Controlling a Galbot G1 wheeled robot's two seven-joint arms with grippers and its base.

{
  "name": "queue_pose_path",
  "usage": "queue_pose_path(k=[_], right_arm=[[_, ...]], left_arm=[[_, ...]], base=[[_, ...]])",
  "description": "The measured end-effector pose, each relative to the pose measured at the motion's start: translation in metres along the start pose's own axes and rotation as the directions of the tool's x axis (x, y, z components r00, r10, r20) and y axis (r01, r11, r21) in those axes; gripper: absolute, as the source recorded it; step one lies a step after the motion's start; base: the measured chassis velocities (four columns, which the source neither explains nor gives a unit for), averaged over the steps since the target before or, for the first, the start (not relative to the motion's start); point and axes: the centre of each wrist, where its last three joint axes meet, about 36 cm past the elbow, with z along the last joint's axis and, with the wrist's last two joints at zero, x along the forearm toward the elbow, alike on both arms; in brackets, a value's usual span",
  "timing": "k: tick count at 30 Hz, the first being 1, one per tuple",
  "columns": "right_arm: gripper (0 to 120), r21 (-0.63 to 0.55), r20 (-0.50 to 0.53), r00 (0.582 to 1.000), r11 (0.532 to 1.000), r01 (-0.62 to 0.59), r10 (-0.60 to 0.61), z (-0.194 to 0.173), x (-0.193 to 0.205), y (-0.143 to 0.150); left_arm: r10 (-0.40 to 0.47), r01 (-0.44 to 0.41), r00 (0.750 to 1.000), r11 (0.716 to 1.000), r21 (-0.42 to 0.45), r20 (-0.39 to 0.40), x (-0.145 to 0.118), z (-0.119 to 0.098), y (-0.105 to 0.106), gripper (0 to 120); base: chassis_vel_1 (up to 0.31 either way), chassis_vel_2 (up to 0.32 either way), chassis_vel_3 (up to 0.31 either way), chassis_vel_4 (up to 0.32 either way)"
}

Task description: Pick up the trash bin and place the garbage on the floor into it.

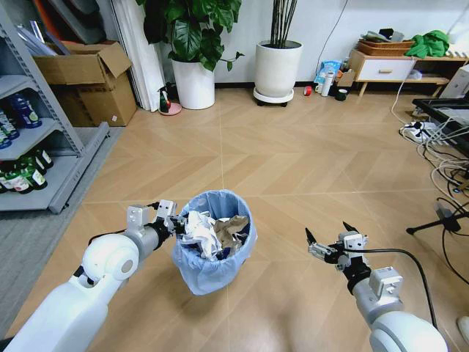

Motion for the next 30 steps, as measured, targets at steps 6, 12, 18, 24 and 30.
queue_pose_path(k=[6,12,18,24,30], right_arm=[[100,-0.011,0.001,1.0,1.0,-0.002,0.002,0.0026,0.0021,0.0023],[100,-0.022,-0.004,1.0,1.0,-0.004,0.004,0.0041,0.0033,0.0042],[100,-0.024,-0.003,1.0,1.0,0.0,0.0,0.0047,0.0037,0.0053],[100,-0.026,-0.001,1.0,1.0,0.002,-0.002,0.0049,0.0038,0.0062],[100,-0.019,0.02,1.0,1.0,-0.004,0.004,0.0076,0.0024,0.0053]], left_arm=[[0.003,-0.003,1.0,1.0,0.0,0.002,0.0014,0.0005,-0.0017,0],[0.001,-0.001,1.0,1.0,0.0,0.004,0.0044,0.0011,-0.0018,0],[-0.005,0.005,1.0,1.0,0.001,-0.001,0.0073,0.0048,-0.002,0],[-0.006,0.006,1.0,1.0,0.0,-0.001,0.0082,0.0053,-0.0014,0],[-0.064,0.064,0.998,0.998,0.025,-0.006,0.0044,0.0056,0.0032,0]], base=[[0.045,-0.051,-0.042,0.042],[-0.038,0.001,0.044,-0.002],[-0.099,-0.099,0.095,0.086],[-0.158,-0.177,0.15,0.175],[-0.12,-0.121,0.112,0.115]])
